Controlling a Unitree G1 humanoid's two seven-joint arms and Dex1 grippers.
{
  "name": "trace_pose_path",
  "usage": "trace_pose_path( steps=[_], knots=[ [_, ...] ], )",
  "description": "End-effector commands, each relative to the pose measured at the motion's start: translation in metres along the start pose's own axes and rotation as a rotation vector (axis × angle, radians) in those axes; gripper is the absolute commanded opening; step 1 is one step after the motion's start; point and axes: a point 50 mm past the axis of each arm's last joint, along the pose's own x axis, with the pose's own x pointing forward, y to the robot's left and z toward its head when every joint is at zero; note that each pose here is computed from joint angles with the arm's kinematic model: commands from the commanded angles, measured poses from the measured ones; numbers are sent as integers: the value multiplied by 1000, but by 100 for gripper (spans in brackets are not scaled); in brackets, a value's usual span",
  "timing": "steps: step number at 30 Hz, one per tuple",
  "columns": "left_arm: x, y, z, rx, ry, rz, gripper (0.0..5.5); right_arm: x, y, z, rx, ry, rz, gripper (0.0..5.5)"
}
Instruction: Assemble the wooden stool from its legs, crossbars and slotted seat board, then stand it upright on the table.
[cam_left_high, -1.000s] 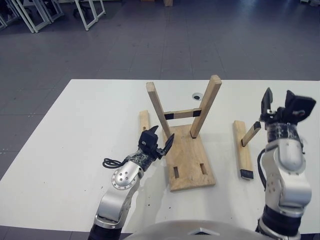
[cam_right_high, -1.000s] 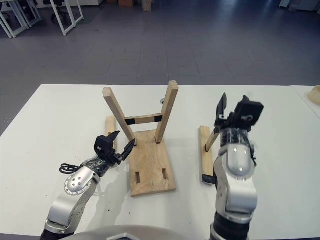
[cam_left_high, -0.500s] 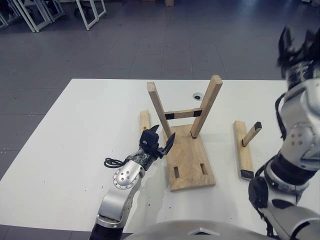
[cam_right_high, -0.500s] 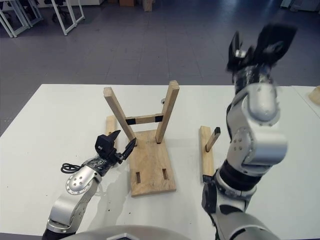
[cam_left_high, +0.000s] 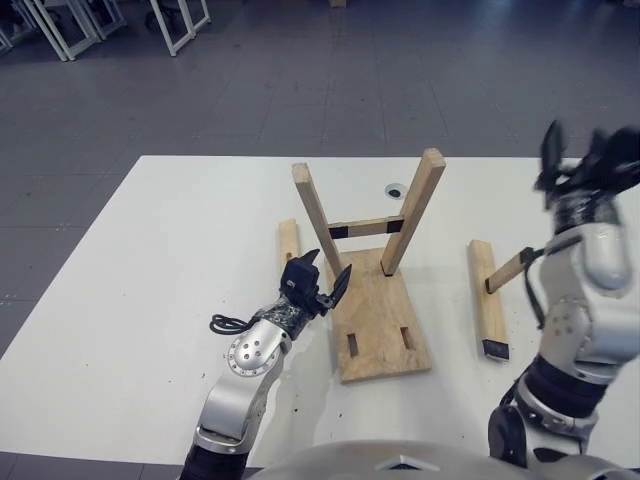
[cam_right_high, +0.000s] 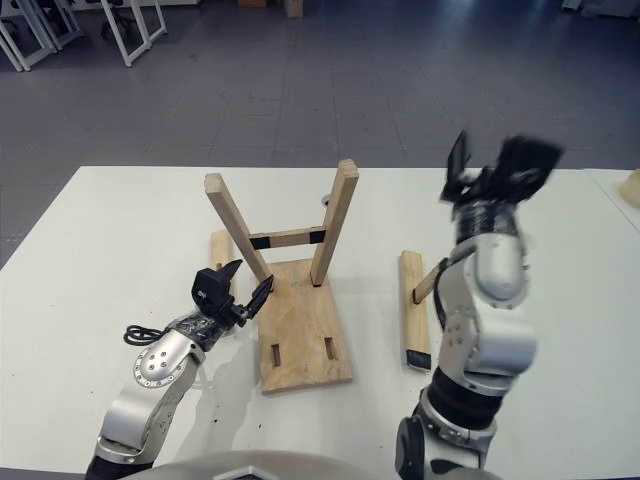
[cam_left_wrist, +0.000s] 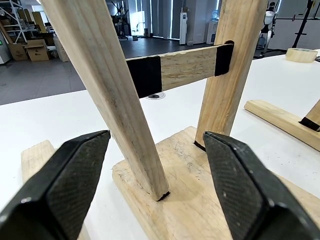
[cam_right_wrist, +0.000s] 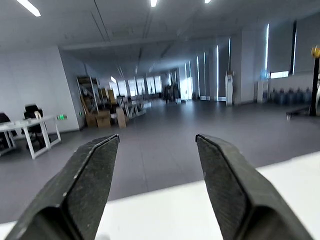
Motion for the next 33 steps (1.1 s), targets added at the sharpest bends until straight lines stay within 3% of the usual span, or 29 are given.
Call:
trace_pose_path(
  steps=[1, 5, 9, 19, 30, 33],
  knots=[
    [-2, -3, -4, -4, 7, 20, 344, -57, -11, -40, -80, 297, -2, 358],
    [-4, -5, -6, -13, 10, 26, 344, -138, -31, -87, -152, 679, -27, 423],
    [-5, -6, -7, -12, 14, 17, 344, -168, -35, -114, -147, 877, 17, 423],
    [-1, -3, -5, -6, 3, 33, 344, -174, -42, -151, -201, 1099, 62, 423],
    [-3, -3, -6, -10, 10, 31, 344, -166, -52, -160, -214, 1164, 59, 209],
    [-6, 5, -7, -25, 22, 29, 344, -130, -64, -153, -188, 1008, 19, 205]
  ],
)
